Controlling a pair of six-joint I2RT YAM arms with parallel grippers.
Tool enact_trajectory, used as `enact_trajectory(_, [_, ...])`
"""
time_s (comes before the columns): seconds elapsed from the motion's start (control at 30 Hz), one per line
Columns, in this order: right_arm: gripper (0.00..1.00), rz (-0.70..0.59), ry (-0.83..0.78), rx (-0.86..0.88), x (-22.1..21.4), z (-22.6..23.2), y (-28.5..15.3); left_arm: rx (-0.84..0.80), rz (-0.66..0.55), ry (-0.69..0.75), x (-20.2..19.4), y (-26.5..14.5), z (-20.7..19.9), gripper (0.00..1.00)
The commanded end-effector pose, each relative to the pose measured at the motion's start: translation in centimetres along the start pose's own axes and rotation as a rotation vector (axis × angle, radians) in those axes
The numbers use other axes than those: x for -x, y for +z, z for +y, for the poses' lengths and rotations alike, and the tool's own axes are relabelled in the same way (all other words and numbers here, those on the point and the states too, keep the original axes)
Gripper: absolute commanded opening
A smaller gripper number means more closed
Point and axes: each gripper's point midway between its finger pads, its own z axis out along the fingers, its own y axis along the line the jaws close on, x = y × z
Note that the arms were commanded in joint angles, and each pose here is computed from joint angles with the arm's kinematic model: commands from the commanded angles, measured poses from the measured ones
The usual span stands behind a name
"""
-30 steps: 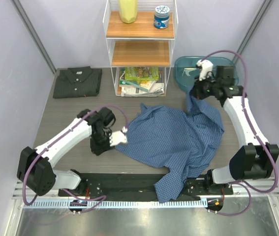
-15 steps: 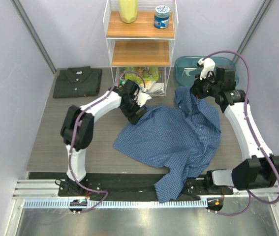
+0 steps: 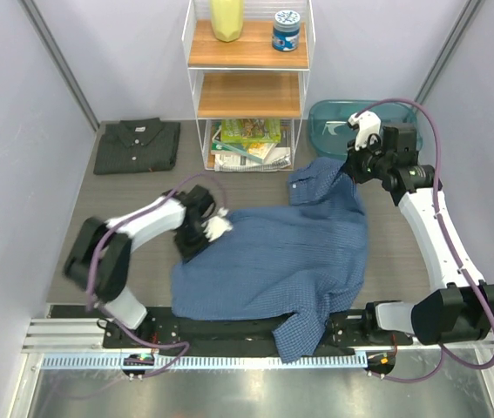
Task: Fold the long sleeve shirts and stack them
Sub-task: Flatten the shirt out
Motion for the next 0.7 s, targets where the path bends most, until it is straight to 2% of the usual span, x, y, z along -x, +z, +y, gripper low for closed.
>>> enact_trajectory(0.0, [0.01,0.029,-0.039,-0.033,-0.7,-1.1,-0.2,0.009,0.167,0.122,-10.2,-3.2,-2.8,0.01])
enact_trajectory(0.03, [0.01,0.040,-0.036,-0.020,-1.1,-0.8,0.0,-0.013,0.179,0.123,-11.5,-3.3,-3.7,0.25])
enact_trajectory(0.07, [0.01,0.047,-0.030,0.020,-1.3,-0.2,0.5,0.002,0.101,0.118,-11.0,-4.3,-3.7,0.39])
enact_trajectory(0.1, [0.01,0.069,-0.018,0.051,-2.0,0.2,0.7,-0.005,0.037,0.065,-10.6,-5.0,-3.3,0.48])
enact_trajectory(0.13, [0.01,0.077,-0.016,0.083,-2.0,0.8,0.8,-0.019,-0.095,0.053,-8.2,-6.7,-3.0,0.60])
enact_trajectory(0.2, [0.01,0.107,0.004,0.148,-2.8,1.9,1.2,0.023,-0.234,-0.007,-5.5,-8.9,-1.2,0.66])
enact_trajectory(0.23, [0.01,0.113,0.016,0.154,-2.9,2.0,1.3,0.058,-0.331,-0.028,-2.9,-10.8,0.1,0.69])
enact_trajectory(0.37, [0.01,0.083,0.018,0.140,-1.6,1.6,1.4,0.079,-0.402,-0.117,2.2,-11.6,4.1,0.72])
enact_trajectory(0.47, [0.01,-0.028,0.025,0.119,2.0,1.0,0.6,0.051,-0.452,-0.143,5.4,-11.3,5.9,0.75])
enact_trajectory(0.6, [0.01,-0.177,0.021,0.099,8.0,0.5,-1.1,-0.096,-0.410,-0.180,8.1,-7.7,6.7,0.77])
enact_trajectory(0.67, [0.01,-0.200,0.028,0.095,9.7,0.0,-0.9,-0.152,-0.406,-0.189,8.8,-7.0,6.4,0.74])
